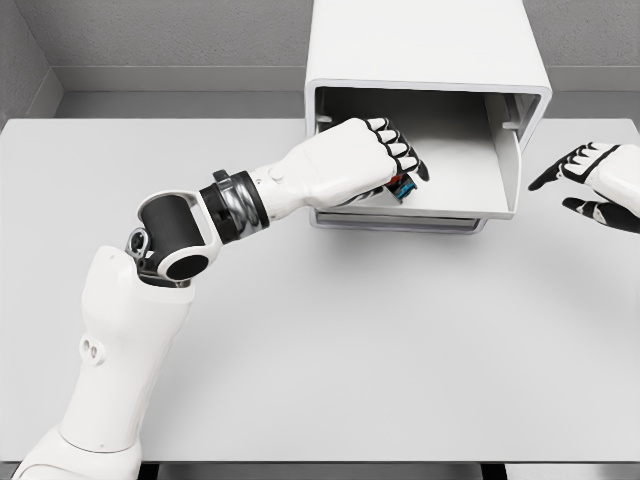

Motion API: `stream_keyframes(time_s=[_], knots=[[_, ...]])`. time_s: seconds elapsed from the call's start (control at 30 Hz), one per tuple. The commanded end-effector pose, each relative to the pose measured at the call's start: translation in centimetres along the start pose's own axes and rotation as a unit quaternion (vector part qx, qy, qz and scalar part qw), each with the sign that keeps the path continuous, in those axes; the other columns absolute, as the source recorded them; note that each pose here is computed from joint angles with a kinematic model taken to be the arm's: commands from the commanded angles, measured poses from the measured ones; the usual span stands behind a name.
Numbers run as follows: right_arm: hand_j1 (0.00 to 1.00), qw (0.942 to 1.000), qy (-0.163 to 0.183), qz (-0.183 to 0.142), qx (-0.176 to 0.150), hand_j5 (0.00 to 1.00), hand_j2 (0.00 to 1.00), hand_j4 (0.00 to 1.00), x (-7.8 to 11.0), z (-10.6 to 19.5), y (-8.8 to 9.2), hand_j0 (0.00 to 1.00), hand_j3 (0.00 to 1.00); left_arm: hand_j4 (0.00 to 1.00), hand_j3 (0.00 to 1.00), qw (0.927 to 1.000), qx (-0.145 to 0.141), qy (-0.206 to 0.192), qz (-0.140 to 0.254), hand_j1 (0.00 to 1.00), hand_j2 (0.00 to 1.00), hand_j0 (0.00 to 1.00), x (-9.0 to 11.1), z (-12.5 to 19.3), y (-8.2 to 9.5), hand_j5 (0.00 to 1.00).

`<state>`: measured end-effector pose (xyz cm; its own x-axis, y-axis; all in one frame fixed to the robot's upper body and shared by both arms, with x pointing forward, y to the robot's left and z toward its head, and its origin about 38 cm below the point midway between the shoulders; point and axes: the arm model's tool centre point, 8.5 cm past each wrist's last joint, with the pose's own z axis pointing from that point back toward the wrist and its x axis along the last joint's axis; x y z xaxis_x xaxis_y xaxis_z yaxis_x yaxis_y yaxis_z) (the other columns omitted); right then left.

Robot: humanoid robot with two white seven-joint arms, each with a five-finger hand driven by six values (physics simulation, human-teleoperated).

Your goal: Slide open multi-storey tabletop storage cabinets and put open load switch and slide close multi-storey tabletop storage cabinets

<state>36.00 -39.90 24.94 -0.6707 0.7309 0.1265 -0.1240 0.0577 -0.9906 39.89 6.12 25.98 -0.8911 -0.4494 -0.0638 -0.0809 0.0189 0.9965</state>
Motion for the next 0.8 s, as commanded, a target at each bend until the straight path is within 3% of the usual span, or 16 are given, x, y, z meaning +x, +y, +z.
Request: stream_keyframes(time_s=[0.0, 0.2, 0.77], knots=[[0.63, 1.0, 0.002, -0.001, -0.002, 0.63, 0.63, 0.63, -0.1, 0.1, -0.2, 0.63, 0.63, 0.72, 0.72, 1.0, 0.002, 0.0, 0.002, 0.72, 0.72, 0.72, 0.0, 0.0, 0.0, 0.72], [0.63, 0.9998, 0.018, -0.001, -0.005, 0.63, 0.63, 0.63, -0.3, 1.7, -0.3, 0.63, 0.63, 0.75, 0.75, 1.0, 0.002, 0.0, 0.002, 0.75, 0.75, 0.75, 0.0, 0.0, 0.0, 0.75], [0.64, 0.9998, 0.018, -0.003, -0.006, 0.64, 0.64, 0.64, -0.3, 1.6, -0.2, 0.64, 0.64, 0.8, 0.8, 1.0, 0.004, -0.002, -0.002, 0.8, 0.8, 0.8, 0.0, -0.1, 0.4, 0.8]])
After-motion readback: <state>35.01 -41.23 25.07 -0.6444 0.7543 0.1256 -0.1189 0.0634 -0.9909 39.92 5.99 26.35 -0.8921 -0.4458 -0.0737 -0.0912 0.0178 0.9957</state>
